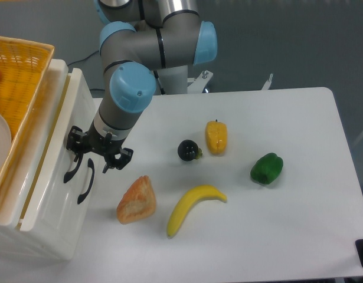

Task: Slide the top white drawer open
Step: 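Pull the handle outward, starting to slide the upper drawer open, then keep pulling the upper drawer outward along its runners until fully open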

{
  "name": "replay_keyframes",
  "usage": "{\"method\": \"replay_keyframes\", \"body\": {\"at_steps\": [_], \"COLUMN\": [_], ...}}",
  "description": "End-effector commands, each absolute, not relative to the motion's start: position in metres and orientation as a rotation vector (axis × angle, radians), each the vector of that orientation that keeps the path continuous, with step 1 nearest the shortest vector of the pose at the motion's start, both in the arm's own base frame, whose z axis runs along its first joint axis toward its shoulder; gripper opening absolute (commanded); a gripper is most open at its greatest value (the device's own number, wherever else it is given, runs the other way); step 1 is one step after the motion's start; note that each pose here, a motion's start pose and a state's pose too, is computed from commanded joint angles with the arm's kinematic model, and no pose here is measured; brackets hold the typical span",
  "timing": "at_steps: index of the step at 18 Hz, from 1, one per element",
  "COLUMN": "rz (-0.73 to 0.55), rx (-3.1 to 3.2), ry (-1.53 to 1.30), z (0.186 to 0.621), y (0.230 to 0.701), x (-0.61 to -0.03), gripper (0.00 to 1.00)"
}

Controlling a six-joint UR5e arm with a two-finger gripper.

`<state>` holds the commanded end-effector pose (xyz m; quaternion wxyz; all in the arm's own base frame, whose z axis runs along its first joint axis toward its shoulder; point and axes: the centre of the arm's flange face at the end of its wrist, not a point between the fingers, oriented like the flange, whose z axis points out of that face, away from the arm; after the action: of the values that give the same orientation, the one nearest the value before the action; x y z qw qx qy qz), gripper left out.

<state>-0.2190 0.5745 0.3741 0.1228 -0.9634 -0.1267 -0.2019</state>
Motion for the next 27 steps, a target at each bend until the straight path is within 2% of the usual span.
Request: {"method": "replay_keyframes", "body": {"at_steps": [9,11,17,27], "rz": [-0.588,-0.592,-0.595,-0.595], "rx": [-2.807,-2.805,-2.8,-2.794], "ry": [-0.368,-0.368,-0.371,-0.376], "z": [0.376,0.3761,0.3774,0.3792], "y": [0.5741,0.5742,0.573,0.5722], "x": [-0.2184,-0.2182,-0.2191,-0.2215], "gripper": [0.59,0.52,0.4,0.36]}}
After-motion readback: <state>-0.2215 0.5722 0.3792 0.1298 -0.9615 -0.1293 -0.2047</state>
